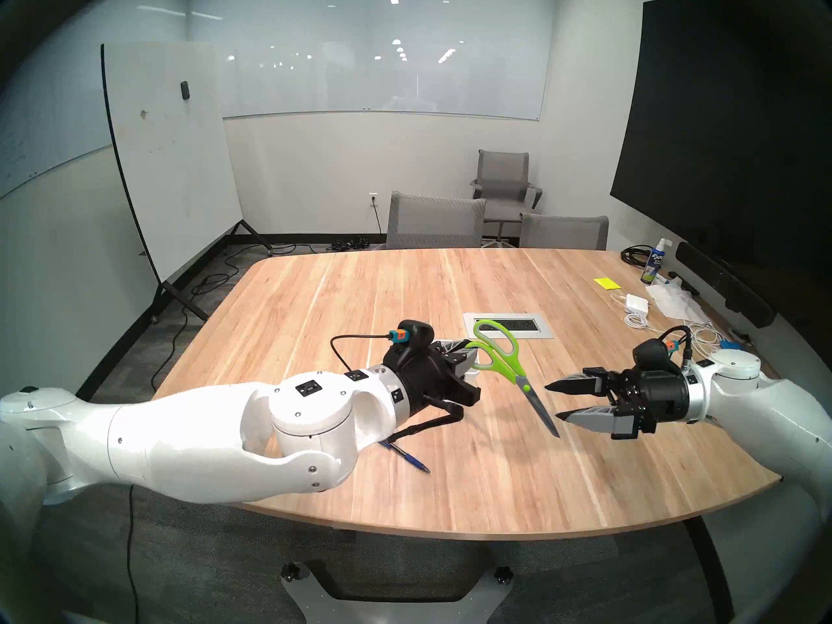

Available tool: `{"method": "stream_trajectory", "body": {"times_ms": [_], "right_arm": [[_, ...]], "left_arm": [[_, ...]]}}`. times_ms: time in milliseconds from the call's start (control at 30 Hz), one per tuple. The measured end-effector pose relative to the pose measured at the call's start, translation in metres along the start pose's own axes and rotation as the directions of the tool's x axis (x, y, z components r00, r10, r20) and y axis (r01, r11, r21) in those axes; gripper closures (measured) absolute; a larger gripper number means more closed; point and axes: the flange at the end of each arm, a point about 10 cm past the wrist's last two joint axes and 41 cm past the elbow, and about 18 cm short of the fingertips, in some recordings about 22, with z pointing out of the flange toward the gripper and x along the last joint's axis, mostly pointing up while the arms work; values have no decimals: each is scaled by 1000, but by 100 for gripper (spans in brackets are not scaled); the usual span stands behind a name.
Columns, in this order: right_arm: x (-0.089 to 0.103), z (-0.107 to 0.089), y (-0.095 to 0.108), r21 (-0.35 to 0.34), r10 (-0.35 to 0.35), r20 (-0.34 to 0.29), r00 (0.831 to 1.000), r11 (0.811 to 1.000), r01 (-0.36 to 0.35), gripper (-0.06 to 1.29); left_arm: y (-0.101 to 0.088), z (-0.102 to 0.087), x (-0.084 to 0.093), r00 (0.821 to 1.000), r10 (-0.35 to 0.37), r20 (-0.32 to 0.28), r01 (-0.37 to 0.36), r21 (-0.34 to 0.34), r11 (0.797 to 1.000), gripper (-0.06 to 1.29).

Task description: Place the pen, the marker, and the scissors into the pen holder

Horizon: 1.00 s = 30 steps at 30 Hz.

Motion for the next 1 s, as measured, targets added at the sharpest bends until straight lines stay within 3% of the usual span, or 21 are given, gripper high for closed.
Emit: {"method": "stream_trajectory", "body": {"times_ms": [567, 1000], "right_arm": [[-13, 1, 21, -170, 4, 91, 996, 985, 11, 1], [-16, 21, 27, -313, -33, 180, 983, 946, 89, 1]], "left_arm": [[-24, -13, 17, 996, 46, 74, -50, 49, 998, 117], [-40, -19, 43, 989, 88, 116, -96, 63, 993, 117]]}}
